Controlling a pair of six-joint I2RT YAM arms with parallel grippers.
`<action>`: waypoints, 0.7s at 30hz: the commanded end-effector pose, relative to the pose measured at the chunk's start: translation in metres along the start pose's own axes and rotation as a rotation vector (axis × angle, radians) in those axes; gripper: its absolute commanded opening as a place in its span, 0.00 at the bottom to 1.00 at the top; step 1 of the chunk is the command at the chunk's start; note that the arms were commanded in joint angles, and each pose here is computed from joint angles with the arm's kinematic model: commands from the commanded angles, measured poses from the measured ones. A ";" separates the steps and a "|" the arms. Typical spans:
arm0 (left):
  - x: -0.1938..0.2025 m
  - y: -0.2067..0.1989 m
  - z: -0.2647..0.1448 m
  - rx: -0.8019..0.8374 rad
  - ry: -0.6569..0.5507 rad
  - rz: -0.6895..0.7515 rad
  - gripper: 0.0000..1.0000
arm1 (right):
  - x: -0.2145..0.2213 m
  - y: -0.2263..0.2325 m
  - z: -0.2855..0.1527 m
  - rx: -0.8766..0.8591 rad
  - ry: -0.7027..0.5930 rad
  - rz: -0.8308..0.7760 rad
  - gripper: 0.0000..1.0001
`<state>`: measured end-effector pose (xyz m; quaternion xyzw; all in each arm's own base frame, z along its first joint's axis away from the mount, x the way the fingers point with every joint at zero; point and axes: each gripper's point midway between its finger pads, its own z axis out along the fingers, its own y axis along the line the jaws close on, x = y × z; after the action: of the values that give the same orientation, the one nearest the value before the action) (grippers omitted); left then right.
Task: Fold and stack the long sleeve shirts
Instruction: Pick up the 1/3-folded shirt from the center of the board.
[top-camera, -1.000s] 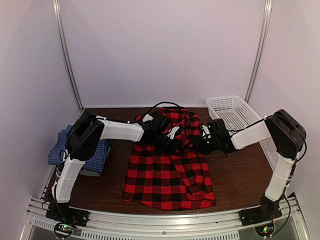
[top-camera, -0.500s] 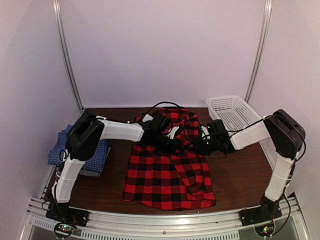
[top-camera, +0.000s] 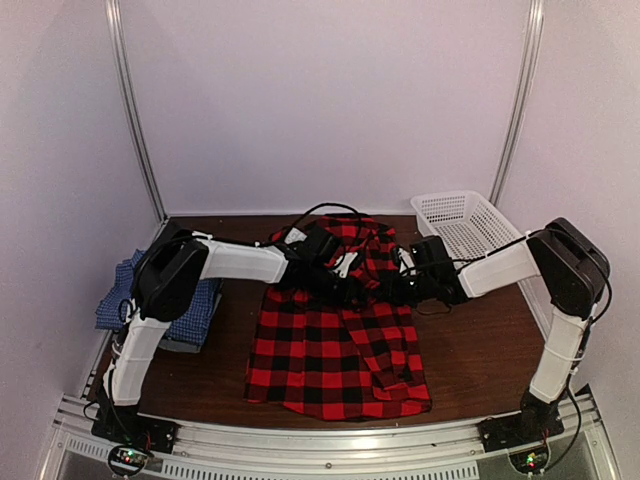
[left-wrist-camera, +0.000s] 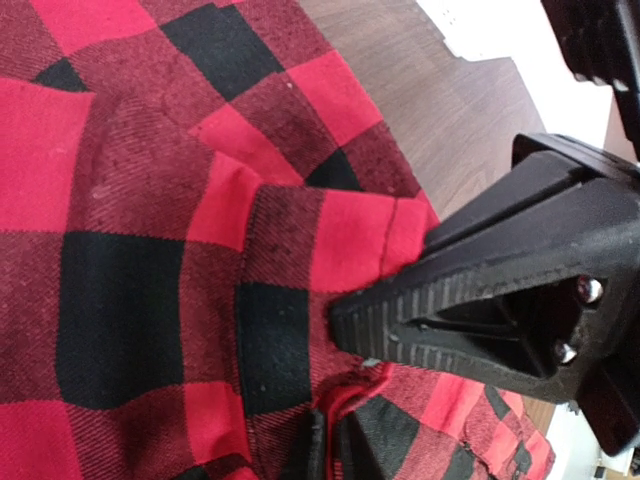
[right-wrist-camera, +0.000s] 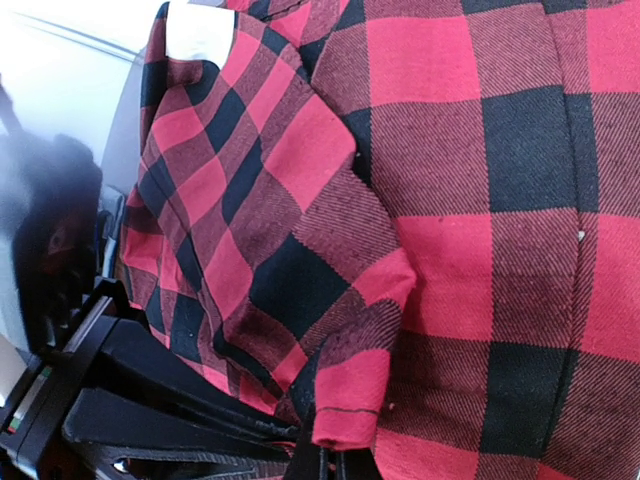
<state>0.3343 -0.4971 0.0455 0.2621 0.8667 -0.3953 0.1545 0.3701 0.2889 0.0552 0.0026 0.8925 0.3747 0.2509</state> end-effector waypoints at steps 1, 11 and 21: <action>-0.015 -0.010 -0.018 -0.028 -0.057 0.026 0.14 | -0.011 0.013 0.001 -0.017 -0.021 -0.025 0.00; 0.000 0.008 -0.095 -0.197 -0.067 -0.049 0.43 | -0.052 0.044 -0.015 -0.010 -0.105 -0.123 0.00; 0.080 0.042 -0.174 -0.472 -0.001 -0.240 0.44 | -0.093 0.082 -0.025 -0.041 -0.167 -0.224 0.00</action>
<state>0.3064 -0.3639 0.1172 0.1702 0.9257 -0.2743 0.1970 0.4158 0.3084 0.1286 -0.0465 0.8710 0.3646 0.3260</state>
